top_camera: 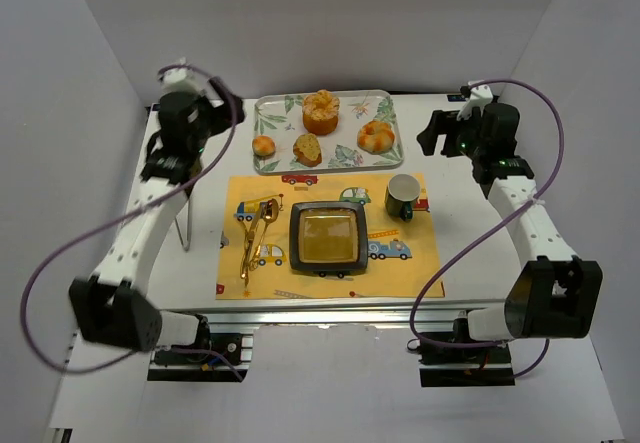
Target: Place the bread
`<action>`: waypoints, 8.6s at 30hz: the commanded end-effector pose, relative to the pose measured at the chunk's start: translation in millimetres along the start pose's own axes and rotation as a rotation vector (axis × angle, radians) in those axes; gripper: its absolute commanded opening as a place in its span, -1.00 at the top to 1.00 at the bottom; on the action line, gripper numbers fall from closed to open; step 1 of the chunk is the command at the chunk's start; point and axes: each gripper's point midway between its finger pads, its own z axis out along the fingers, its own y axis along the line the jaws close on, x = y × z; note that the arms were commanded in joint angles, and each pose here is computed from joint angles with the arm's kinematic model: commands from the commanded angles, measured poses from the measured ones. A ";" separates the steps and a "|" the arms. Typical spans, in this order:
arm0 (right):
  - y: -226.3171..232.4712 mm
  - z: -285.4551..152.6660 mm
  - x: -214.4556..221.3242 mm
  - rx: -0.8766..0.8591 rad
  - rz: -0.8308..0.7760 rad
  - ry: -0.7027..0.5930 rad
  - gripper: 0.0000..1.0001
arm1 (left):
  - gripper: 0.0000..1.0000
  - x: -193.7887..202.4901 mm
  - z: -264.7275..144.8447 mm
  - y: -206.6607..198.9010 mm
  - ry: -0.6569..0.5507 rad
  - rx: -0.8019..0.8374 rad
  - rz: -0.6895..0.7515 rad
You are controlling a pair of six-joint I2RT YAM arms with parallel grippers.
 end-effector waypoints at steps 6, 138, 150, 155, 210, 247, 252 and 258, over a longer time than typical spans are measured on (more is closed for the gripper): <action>101.2 -21.3 14.2 -0.776 -0.310 -0.046 -0.59 | 0.72 20.0 -98.8 115.5 0.068 -0.196 -0.033; 132.4 -30.0 49.6 -0.885 -0.370 0.030 -0.65 | 1.00 123.2 -16.3 6.8 0.536 0.172 -0.140; 121.2 -24.1 44.0 -0.856 -0.373 0.026 -0.65 | 1.00 220.5 -157.0 -50.7 0.828 0.363 -0.115; 122.5 -22.2 38.6 -0.867 -0.363 0.023 -0.65 | 0.85 253.6 -176.6 -48.9 0.918 0.350 -0.080; 125.7 -27.8 50.0 -0.885 -0.343 0.031 -0.65 | 0.05 165.5 34.5 -28.0 0.628 0.077 -0.252; 125.6 -26.1 49.5 -0.887 -0.331 0.028 -0.65 | 0.03 241.5 45.0 -0.5 0.895 0.033 -0.098; 126.0 -27.0 48.9 -0.884 -0.338 0.025 -0.65 | 0.20 248.0 46.9 -12.0 0.909 0.073 -0.125; 124.9 -28.5 51.6 -0.881 -0.335 0.030 -0.65 | 0.74 247.5 45.1 -14.2 0.918 0.084 -0.136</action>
